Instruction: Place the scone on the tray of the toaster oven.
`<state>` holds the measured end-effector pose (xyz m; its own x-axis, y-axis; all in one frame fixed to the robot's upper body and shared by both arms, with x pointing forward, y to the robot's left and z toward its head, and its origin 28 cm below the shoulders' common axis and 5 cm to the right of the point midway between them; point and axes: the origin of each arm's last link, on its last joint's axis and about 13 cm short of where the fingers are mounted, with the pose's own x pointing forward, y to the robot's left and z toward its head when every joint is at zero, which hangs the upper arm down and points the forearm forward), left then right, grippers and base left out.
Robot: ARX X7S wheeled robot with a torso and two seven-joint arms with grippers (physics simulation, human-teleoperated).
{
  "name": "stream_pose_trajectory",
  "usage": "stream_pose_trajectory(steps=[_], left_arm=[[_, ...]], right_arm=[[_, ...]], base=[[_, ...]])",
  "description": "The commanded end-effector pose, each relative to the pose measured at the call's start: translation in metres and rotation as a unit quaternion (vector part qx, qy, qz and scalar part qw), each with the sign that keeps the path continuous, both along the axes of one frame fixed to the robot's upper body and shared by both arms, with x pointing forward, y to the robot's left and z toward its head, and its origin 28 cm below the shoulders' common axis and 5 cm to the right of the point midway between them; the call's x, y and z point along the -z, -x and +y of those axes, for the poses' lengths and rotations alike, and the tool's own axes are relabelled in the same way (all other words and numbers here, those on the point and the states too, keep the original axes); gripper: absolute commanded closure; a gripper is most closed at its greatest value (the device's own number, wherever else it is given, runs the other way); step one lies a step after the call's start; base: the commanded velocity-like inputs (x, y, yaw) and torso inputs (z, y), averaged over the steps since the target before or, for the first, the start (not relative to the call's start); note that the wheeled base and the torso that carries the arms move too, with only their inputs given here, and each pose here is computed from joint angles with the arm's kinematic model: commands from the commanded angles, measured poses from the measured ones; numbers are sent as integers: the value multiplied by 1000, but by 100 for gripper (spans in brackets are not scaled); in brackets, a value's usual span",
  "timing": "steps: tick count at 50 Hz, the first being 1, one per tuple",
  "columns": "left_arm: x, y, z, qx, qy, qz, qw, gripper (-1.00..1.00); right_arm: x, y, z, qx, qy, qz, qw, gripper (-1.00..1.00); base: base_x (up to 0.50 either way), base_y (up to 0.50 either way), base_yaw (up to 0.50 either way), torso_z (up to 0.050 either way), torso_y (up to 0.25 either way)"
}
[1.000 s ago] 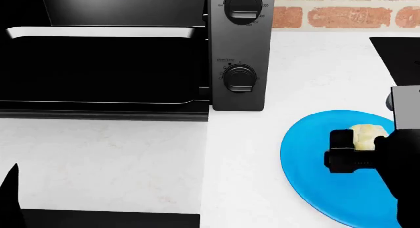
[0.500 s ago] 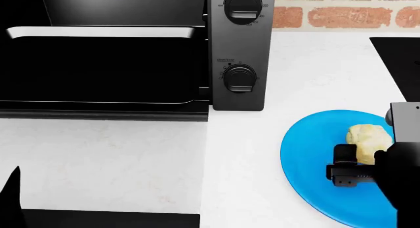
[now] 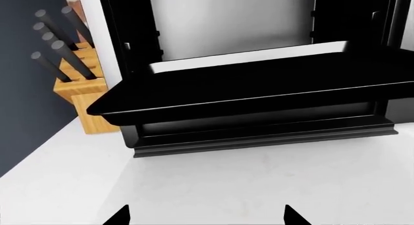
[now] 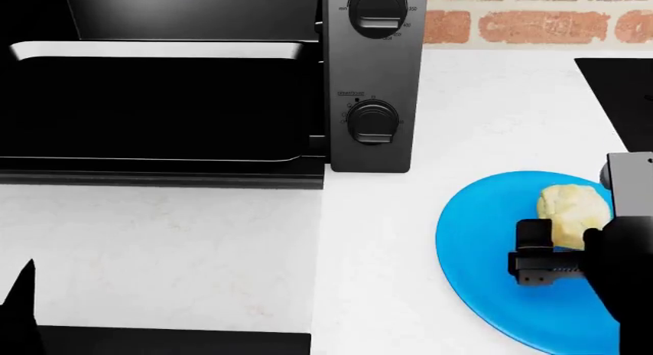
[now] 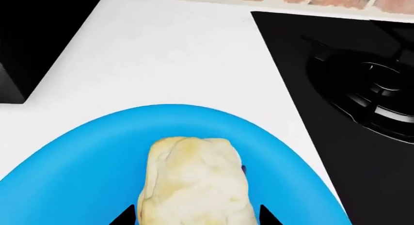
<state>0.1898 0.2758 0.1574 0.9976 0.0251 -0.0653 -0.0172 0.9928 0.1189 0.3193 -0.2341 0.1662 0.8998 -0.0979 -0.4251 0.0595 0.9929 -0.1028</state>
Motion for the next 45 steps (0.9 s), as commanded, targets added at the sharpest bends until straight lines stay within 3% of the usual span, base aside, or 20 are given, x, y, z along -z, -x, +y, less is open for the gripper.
stream_pose_trajectory(steps=[1,10,26,45], left_arm=[[1,0,-1,2,0,1,1000,-100],[0,1,1,3,0,0,1000,-100],[0,2,2,1,-1,1,1000,-100],[2,1,-1,4,3,2,1000,-100]], right_arm=[[-10,3,1,-13,31,-30,999,100],[-54,19,12,-31,43,-60,997,100],[-105,41,43,-134,62,-97,984,100],[-144,52,73,-264,33,-104,958,100]], base=[[0,0,0,0,0],[0,0,0,0,0],[0,0,0,0,0],[0,0,0,0,0]])
